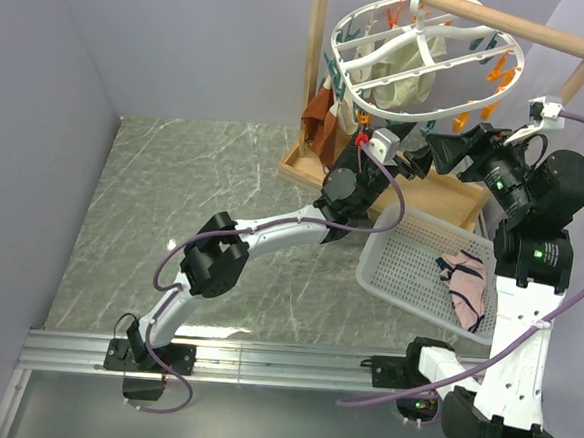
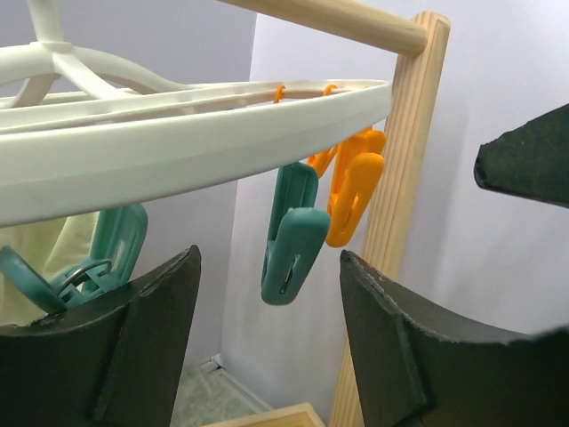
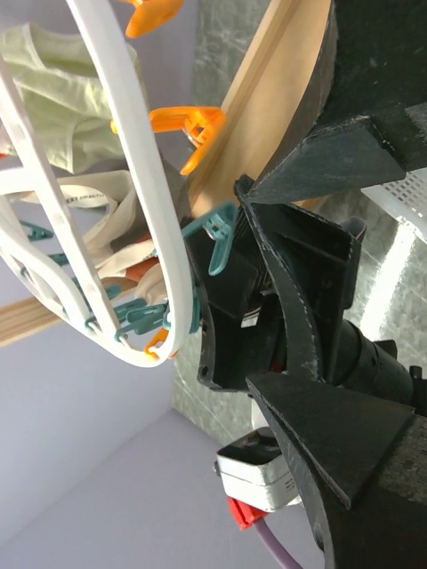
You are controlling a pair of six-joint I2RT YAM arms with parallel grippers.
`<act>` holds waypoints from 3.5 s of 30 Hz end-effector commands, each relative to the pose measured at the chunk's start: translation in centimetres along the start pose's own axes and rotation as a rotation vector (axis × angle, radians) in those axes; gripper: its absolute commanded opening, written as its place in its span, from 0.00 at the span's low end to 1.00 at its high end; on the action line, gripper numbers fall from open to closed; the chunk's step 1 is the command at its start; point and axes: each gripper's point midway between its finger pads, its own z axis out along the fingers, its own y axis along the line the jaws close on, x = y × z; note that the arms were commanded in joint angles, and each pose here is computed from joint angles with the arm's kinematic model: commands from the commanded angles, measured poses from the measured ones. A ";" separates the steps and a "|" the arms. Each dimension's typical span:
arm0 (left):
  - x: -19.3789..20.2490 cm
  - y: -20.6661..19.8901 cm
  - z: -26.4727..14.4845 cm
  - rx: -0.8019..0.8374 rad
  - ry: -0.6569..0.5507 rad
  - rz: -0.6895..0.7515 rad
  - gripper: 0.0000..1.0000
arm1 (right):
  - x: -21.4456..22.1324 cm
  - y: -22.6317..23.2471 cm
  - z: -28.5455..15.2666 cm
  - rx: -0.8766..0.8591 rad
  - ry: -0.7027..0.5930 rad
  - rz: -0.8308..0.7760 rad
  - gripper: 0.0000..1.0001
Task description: Clip the underwear to the hanger
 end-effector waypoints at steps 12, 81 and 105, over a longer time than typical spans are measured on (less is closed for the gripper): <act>-4.4 0.3 0.8 0.009 -0.105 0.028 0.12 | 0.3 0.6 1.9 -0.155 0.036 -0.051 0.84; -5.0 -0.8 -9.4 0.398 0.351 0.219 0.61 | 1.7 2.3 7.9 -0.142 0.029 -0.105 0.00; 5.1 4.2 -20.3 1.180 0.960 0.906 0.89 | 2.0 3.3 7.8 -0.148 0.054 -0.083 0.00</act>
